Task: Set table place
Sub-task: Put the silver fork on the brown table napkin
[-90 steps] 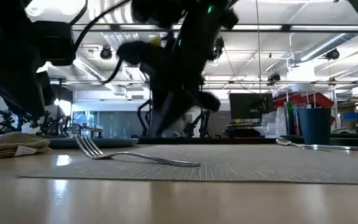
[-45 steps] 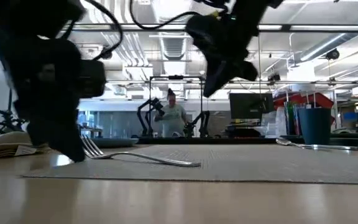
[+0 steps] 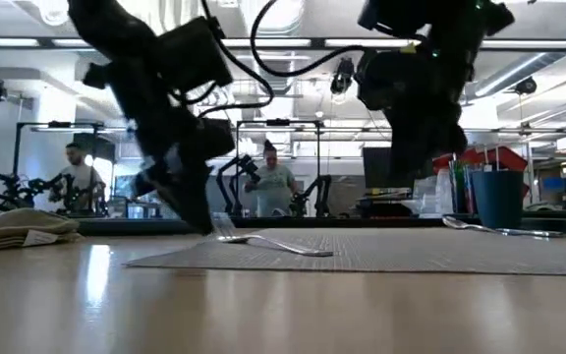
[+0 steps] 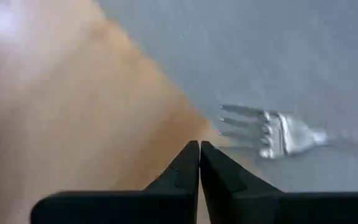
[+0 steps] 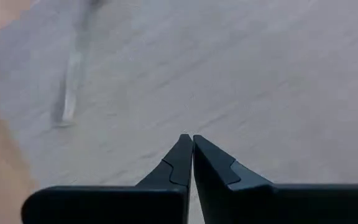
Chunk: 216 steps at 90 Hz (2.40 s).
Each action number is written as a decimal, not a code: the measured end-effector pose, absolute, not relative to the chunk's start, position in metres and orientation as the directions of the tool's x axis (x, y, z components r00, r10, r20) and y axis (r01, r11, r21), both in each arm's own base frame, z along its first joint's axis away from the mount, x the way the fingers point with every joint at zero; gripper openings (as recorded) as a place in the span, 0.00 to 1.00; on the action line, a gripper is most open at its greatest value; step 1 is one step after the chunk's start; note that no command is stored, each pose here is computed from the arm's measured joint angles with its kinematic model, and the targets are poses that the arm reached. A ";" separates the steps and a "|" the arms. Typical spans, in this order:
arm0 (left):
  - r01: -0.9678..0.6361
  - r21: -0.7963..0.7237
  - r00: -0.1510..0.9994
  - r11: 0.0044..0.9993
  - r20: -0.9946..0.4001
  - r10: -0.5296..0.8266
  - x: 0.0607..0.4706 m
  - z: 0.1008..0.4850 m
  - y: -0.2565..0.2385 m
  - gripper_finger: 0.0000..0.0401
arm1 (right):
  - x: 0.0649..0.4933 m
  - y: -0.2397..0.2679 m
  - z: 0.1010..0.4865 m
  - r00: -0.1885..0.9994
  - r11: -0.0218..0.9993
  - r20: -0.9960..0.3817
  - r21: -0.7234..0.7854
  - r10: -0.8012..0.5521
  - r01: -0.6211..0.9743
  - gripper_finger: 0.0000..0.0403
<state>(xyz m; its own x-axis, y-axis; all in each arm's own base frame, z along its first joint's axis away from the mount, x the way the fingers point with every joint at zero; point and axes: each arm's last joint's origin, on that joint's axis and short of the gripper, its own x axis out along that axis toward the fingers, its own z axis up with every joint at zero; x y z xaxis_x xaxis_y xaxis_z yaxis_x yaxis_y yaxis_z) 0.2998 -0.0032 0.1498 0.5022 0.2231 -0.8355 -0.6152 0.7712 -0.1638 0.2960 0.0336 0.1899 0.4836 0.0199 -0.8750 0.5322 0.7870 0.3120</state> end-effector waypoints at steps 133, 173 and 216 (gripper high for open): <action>-0.465 -0.305 0.454 0.831 -0.888 -0.072 0.383 0.147 -0.094 0.00 | 0.267 0.014 0.142 0.347 0.787 -0.938 0.207 -0.009 0.581 0.00; -0.603 -0.262 0.462 0.753 -0.884 0.063 0.358 0.193 -0.085 0.00 | 0.264 0.013 0.141 0.348 0.771 -0.937 0.199 -0.031 0.605 0.00; -0.857 -0.280 0.384 0.432 -0.907 0.174 0.347 0.176 -0.050 0.19 | 0.264 0.010 0.141 0.349 0.769 -0.936 0.183 -0.055 0.612 0.17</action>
<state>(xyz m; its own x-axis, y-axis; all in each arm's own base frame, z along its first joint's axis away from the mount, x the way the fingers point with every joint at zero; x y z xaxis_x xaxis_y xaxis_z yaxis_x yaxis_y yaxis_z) 0.3472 -0.0498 0.1758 0.3843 0.1742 -0.9066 -0.8573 0.4317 -0.2804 0.2641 0.0103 0.1407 0.3488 -0.0554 -0.9356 0.6121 0.7694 0.1827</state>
